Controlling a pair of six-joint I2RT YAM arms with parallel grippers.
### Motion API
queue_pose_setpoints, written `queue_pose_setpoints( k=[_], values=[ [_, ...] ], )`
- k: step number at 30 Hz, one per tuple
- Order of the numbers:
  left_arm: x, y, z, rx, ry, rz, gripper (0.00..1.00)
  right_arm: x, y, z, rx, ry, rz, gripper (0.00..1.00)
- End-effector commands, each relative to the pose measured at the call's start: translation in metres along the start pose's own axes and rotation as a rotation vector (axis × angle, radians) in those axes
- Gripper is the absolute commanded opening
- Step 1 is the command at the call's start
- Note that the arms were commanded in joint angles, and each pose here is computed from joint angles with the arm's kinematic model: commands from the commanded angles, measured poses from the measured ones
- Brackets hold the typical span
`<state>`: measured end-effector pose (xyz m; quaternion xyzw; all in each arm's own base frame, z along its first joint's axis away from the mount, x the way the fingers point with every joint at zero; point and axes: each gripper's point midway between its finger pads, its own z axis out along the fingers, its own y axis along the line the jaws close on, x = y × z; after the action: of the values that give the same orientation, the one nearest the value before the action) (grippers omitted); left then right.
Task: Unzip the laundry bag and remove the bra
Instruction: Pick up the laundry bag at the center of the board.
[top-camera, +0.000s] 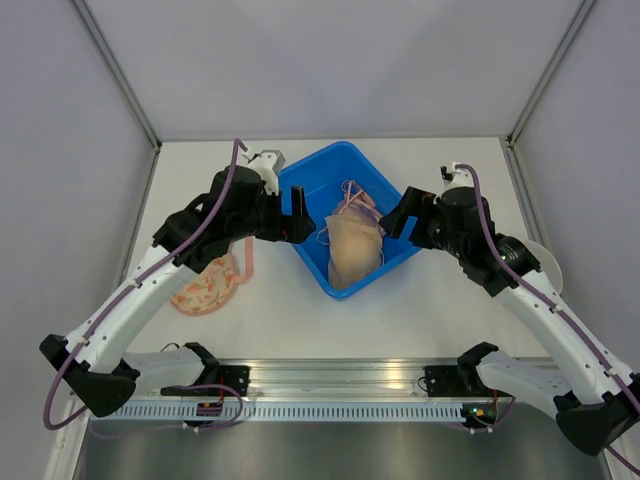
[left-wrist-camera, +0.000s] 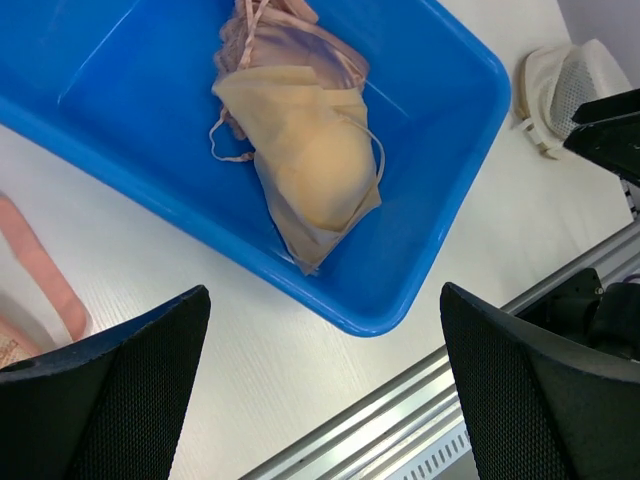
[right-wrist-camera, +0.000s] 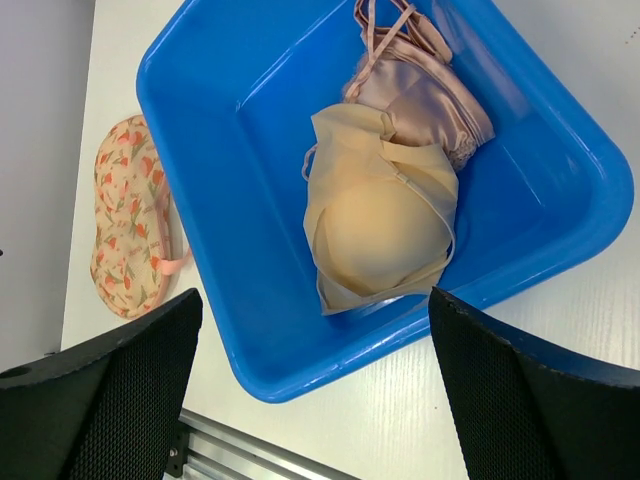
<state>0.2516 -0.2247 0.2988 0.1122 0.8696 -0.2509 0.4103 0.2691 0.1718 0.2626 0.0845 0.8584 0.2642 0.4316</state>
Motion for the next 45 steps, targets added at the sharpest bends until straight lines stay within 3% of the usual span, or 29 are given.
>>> queue_pose_setpoints(
  k=[1,8,13,16,23,31,39,45],
  values=[
    [0.006,0.014,0.002,-0.068,0.016,-0.009,0.99,-0.014,0.010,-0.008,-0.041,-0.053,-0.018,0.98],
    [0.017,0.047,0.014,-0.231,0.063,-0.032,0.99,-0.023,0.018,-0.012,-0.078,-0.083,-0.020,0.98],
    [0.014,0.106,0.013,-0.418,0.095,-0.106,0.99,-0.012,0.016,-0.008,-0.090,-0.048,-0.039,0.98],
    [0.014,0.142,0.011,-0.507,0.119,-0.152,0.97,-0.004,0.031,-0.010,-0.190,-0.013,-0.081,0.98],
    [0.050,0.193,0.028,-0.689,0.253,-0.138,0.96,-0.003,0.049,-0.017,-0.308,-0.032,-0.086,0.98],
    [0.092,0.261,0.050,-0.884,0.377,-0.255,0.92,0.004,0.058,-0.018,-0.370,0.005,-0.117,0.98],
    [0.127,0.290,0.072,-0.894,0.518,-0.333,0.88,0.015,0.054,-0.019,-0.374,0.041,-0.123,0.97],
    [0.134,0.297,0.081,-0.892,0.545,-0.340,0.85,0.009,0.041,-0.011,-0.291,0.013,-0.144,0.96]
  ],
)
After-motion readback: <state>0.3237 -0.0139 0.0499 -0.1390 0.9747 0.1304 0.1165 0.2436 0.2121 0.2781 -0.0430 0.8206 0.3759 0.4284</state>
